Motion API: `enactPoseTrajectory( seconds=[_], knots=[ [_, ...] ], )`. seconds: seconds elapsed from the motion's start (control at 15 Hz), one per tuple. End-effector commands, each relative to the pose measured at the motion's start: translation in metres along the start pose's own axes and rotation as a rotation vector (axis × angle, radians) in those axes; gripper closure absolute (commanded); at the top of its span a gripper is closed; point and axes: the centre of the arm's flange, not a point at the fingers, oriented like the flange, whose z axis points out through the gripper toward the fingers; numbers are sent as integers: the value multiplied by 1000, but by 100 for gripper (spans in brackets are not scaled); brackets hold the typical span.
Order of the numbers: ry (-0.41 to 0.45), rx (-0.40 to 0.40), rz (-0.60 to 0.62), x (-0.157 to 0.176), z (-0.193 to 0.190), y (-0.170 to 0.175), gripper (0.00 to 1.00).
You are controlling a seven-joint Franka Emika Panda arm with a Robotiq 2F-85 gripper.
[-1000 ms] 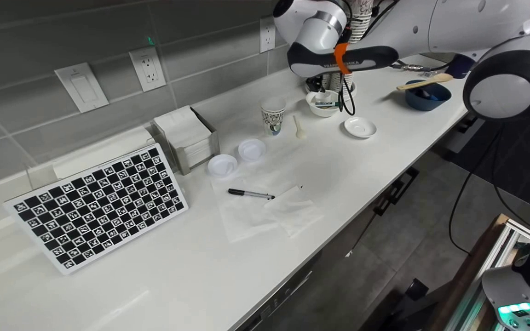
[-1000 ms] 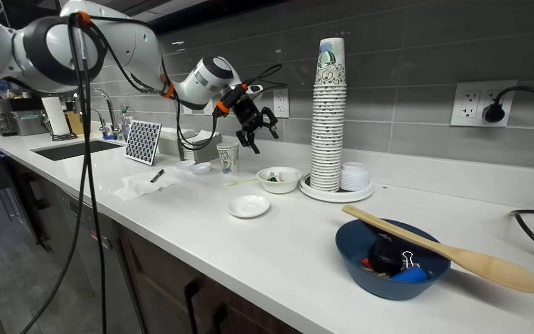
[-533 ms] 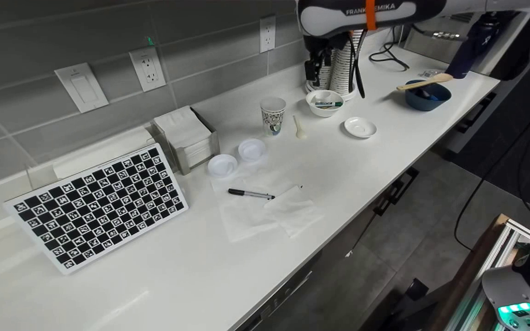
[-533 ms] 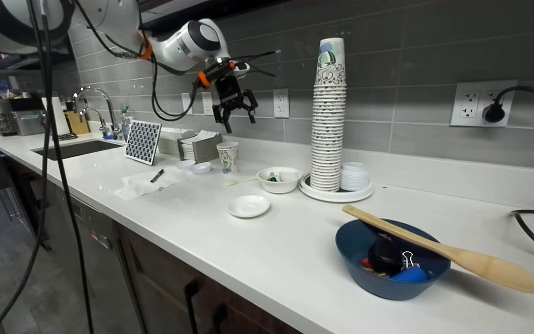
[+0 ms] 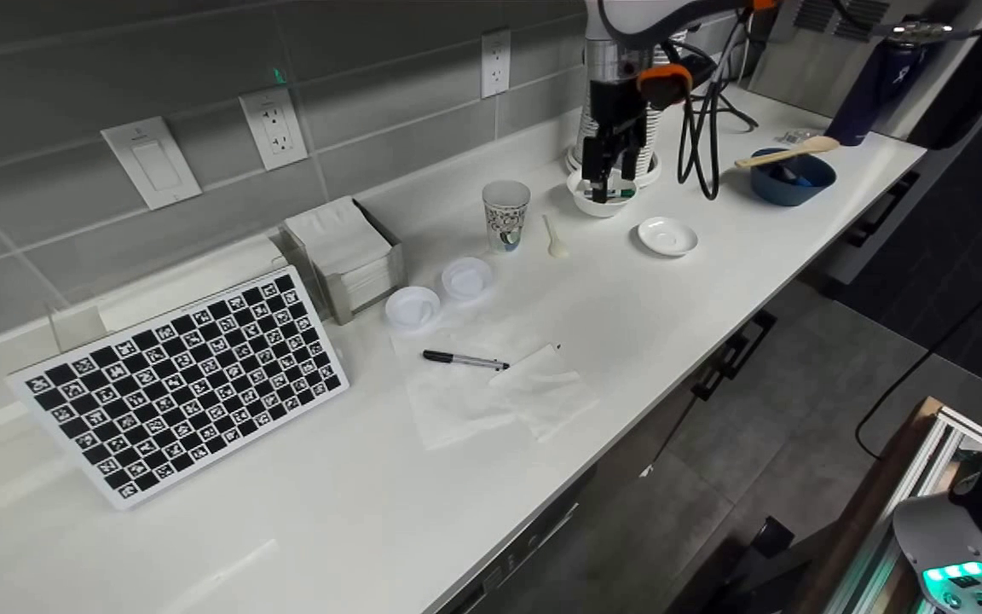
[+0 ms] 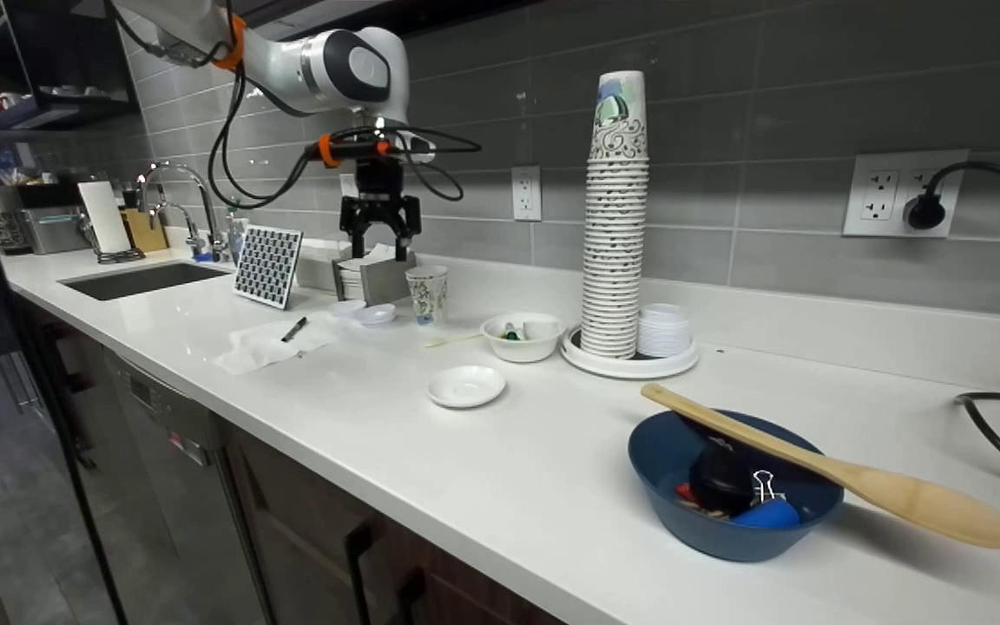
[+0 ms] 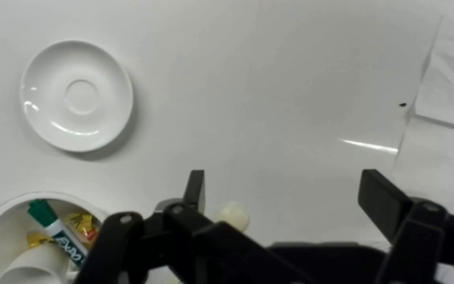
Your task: Put the green marker inside the the white bowl on the right
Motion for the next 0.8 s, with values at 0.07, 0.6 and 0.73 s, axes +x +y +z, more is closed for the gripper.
enactPoseTrajectory(
  seconds=[0.07, 0.6, 0.73],
  knots=[
    [151, 138, 130, -86, 20, 0, 0],
    [458, 236, 237, -154, 22, 40, 0],
    [387, 198, 230, -101, 6, 42, 0]
  ],
)
